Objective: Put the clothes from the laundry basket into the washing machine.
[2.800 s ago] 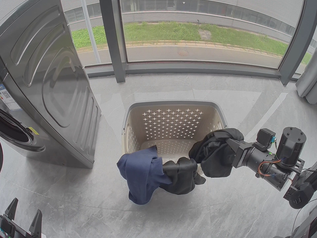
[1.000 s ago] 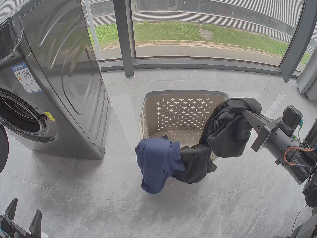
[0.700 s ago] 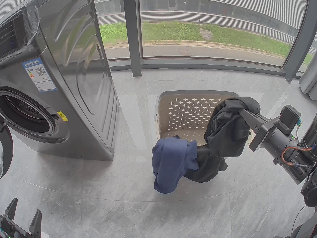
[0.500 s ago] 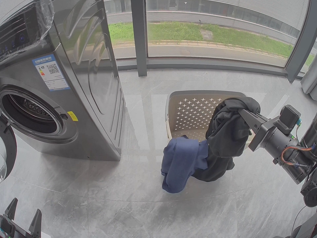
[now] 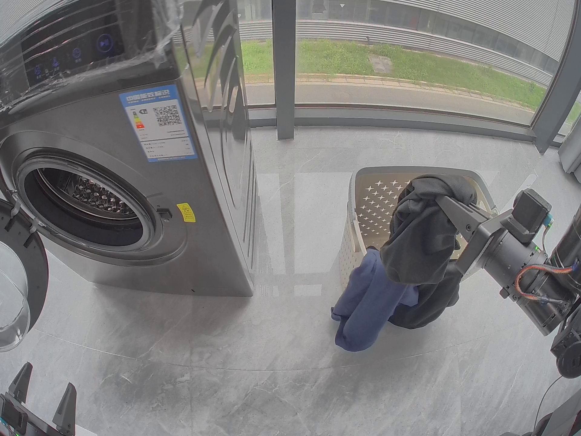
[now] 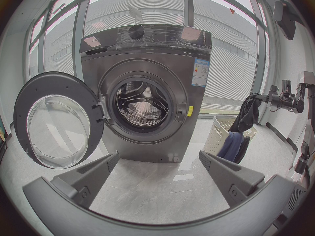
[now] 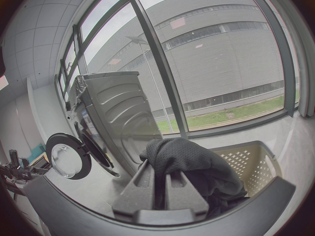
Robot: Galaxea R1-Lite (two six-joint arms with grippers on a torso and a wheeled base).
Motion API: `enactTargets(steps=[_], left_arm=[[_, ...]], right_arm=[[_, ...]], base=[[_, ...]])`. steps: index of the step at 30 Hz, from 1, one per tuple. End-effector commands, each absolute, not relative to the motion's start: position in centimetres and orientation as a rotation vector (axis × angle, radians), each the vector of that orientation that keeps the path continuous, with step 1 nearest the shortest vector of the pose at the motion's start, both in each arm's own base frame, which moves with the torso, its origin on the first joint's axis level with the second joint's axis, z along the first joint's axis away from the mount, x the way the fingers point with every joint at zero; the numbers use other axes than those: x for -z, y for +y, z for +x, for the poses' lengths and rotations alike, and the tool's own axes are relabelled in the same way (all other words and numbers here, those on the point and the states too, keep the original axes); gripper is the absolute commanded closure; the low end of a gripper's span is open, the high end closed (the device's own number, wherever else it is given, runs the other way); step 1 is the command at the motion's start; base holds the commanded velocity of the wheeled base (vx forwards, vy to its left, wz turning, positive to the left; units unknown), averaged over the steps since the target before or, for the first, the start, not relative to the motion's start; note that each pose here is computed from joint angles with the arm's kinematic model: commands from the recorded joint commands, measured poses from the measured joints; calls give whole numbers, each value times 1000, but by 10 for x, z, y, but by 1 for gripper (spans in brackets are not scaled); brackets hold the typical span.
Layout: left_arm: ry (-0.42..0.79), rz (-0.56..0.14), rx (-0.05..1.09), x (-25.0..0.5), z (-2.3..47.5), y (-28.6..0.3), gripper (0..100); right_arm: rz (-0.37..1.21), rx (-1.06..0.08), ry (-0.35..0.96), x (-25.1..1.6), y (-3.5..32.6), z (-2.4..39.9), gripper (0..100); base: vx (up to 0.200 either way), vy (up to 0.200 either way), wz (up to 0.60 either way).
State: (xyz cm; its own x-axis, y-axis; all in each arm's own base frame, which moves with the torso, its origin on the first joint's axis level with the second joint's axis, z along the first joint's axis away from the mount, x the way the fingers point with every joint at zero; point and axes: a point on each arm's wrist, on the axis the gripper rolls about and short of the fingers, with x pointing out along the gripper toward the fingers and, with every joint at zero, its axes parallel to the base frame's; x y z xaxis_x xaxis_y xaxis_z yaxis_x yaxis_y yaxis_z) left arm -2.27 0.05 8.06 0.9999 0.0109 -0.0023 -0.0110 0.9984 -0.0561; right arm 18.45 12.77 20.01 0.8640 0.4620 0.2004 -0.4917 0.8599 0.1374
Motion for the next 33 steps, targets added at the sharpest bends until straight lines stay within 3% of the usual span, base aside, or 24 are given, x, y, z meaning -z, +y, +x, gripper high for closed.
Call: enactTargets(steps=[1,4,19,25,33], left_arm=[[1,-57,-11,-76,-23,1,0],[1,-57,-11,-76,-23,1,0],[1,-57,-11,-76,-23,1,0],[1,-57,-11,-76,-23,1,0],[1,-57,-11,-76,-23,1,0]], right_arm=[[189,-503,-163,-200,128,184,100],[191,-503,-166,-201,128,184,100],[187,-506,-152,-198,129,186,100],[187,-508,-151,-197,128,185,100],[186,-507,-148,-197,129,185,100]], base=[[0,0,0],[0,0,0],[-200,0,0],[0,0,0],[0,200,0]])
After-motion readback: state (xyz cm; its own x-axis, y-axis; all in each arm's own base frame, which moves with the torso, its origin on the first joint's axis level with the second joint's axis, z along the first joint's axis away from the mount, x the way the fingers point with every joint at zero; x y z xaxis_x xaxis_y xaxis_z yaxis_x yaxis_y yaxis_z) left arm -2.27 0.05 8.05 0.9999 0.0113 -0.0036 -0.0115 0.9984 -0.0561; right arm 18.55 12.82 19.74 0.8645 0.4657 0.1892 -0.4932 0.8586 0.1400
